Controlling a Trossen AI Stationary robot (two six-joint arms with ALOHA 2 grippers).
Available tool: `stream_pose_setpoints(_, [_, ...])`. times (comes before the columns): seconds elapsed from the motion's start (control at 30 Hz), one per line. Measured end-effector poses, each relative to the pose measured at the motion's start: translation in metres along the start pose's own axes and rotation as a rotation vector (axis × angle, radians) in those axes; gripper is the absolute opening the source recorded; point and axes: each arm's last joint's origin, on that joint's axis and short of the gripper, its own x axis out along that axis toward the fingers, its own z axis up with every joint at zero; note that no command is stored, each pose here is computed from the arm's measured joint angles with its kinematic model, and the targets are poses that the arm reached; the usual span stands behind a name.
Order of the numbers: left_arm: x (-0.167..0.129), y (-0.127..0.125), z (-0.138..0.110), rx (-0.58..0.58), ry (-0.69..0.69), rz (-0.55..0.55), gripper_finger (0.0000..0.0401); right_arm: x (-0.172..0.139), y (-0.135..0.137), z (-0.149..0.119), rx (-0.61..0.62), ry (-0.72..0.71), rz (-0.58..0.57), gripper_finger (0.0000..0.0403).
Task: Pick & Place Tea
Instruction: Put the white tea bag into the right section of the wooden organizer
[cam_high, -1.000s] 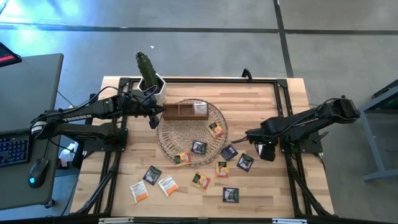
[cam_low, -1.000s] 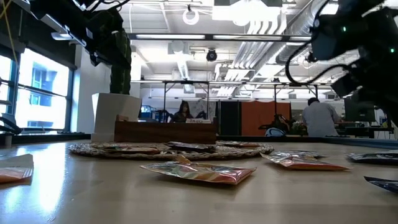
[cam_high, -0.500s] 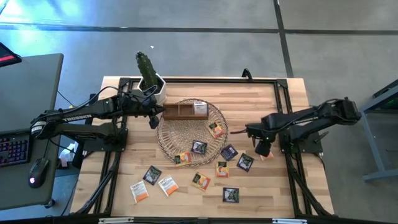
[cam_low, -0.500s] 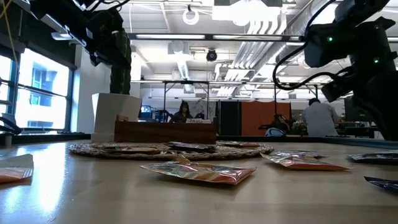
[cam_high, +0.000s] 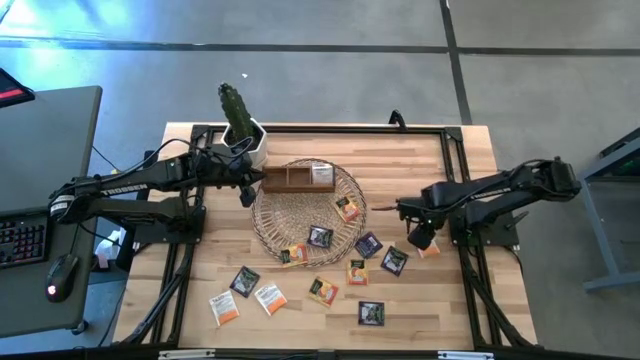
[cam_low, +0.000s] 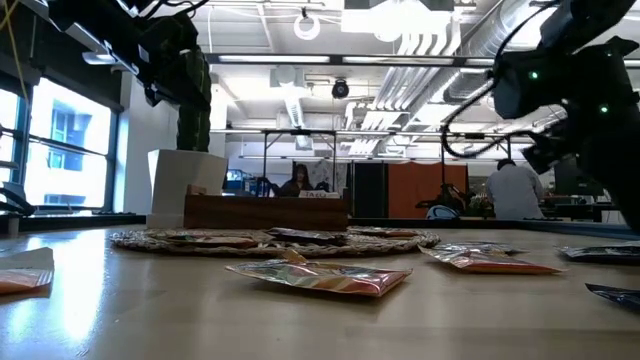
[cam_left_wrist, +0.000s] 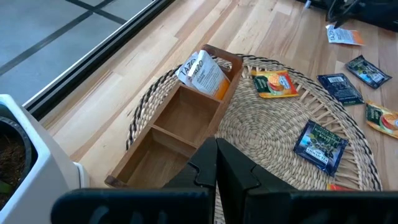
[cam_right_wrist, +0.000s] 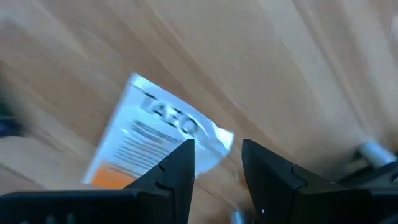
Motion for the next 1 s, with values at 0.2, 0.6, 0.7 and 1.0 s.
stream_pose_setpoints(0.2, [0.000, 0.000, 0.000, 0.000, 0.000, 0.000, 0.0000, 0.012, -0.002, -0.002, 0.015, 0.010, 0.041, 0.0130])
stream_pose_setpoints(0.6, [0.000, 0.000, 0.000, 0.000, 0.000, 0.000, 0.0000, 0.020, -0.004, -0.003, 0.092, -0.018, 0.040, 0.0070])
stream_pose_setpoints(0.7, [0.000, 0.000, 0.000, 0.000, 0.000, 0.000, 0.0000, 0.018, -0.003, -0.002, 0.095, -0.031, 0.039, 0.0017])
stream_pose_setpoints(1.0, [0.000, 0.000, 0.000, 0.000, 0.000, 0.000, 0.0000, -0.029, 0.024, 0.031, 0.067, -0.380, 0.069, 0.0004])
